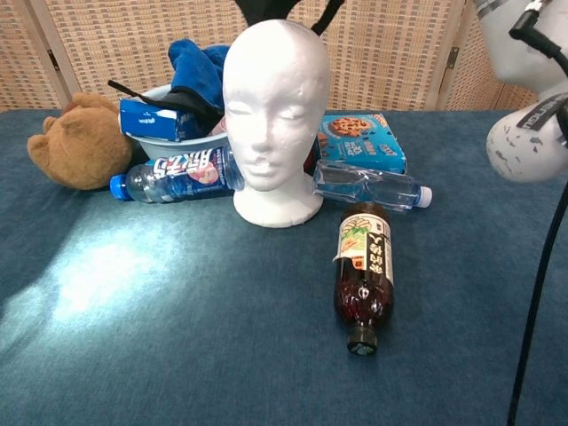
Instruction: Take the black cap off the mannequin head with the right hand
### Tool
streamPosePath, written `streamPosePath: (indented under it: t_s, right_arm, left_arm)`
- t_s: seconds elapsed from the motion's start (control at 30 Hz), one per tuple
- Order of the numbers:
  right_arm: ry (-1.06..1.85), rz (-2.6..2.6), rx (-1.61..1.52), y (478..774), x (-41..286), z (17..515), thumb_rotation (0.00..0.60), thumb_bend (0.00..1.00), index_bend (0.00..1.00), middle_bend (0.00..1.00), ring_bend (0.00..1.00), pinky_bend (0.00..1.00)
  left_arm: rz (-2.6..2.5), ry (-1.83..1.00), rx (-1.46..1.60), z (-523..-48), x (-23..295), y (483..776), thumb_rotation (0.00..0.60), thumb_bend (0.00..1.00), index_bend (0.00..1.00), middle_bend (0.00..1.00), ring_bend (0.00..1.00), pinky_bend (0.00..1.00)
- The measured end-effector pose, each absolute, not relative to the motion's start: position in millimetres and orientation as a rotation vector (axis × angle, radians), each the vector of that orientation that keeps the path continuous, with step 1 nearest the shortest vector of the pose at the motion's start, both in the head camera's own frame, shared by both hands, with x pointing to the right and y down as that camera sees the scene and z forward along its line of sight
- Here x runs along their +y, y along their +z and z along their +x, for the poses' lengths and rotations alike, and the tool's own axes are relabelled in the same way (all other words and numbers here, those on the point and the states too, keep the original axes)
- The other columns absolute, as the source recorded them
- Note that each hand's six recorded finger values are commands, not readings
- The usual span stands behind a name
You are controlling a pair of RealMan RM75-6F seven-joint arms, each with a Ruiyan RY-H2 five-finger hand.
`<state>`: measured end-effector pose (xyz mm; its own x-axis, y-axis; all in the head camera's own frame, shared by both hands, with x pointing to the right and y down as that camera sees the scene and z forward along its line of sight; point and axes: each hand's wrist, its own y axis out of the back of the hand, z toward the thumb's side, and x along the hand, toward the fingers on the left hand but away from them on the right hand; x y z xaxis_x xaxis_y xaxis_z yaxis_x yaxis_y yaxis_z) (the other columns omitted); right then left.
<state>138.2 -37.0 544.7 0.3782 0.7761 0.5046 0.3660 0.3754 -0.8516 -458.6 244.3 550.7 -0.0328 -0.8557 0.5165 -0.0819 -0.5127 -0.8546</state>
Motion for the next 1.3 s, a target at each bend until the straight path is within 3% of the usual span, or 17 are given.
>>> streamPosePath:
  t_s: [0.2, 0.6, 1.03, 1.3]
  right_arm:
    - [0.407, -1.168, -1.238, 539, -47, 168, 0.600, 0.54, 0.91, 0.47, 0.23, 0.00]
    - [0.542, -1.163, -1.152, 560, -28, 224, 0.600, 0.54, 0.91, 0.47, 0.23, 0.00]
    - [0.696, -1.236, -1.112, 599, 35, 269, 0.600, 0.54, 0.91, 0.47, 0.23, 0.00]
    - [0.757, -1.297, -1.114, 621, 55, 274, 0.600, 0.54, 0.91, 0.48, 0.23, 0.00]
  left_arm:
    - [-1.639, -1.602, 0.993, -457, 244, 553, 0.600, 0.28, 0.07, 0.00, 0.07, 0.00]
    - [-1.663, -1.587, 0.978, -451, 243, 556, 0.600, 0.28, 0.07, 0.00, 0.07, 0.00]
    - [-1.673, -1.583, 0.972, -450, 243, 557, 0.600, 0.28, 0.07, 0.00, 0.07, 0.00]
    - [-1.674, -1.585, 0.972, -451, 244, 557, 0.600, 0.28, 0.07, 0.00, 0.07, 0.00]
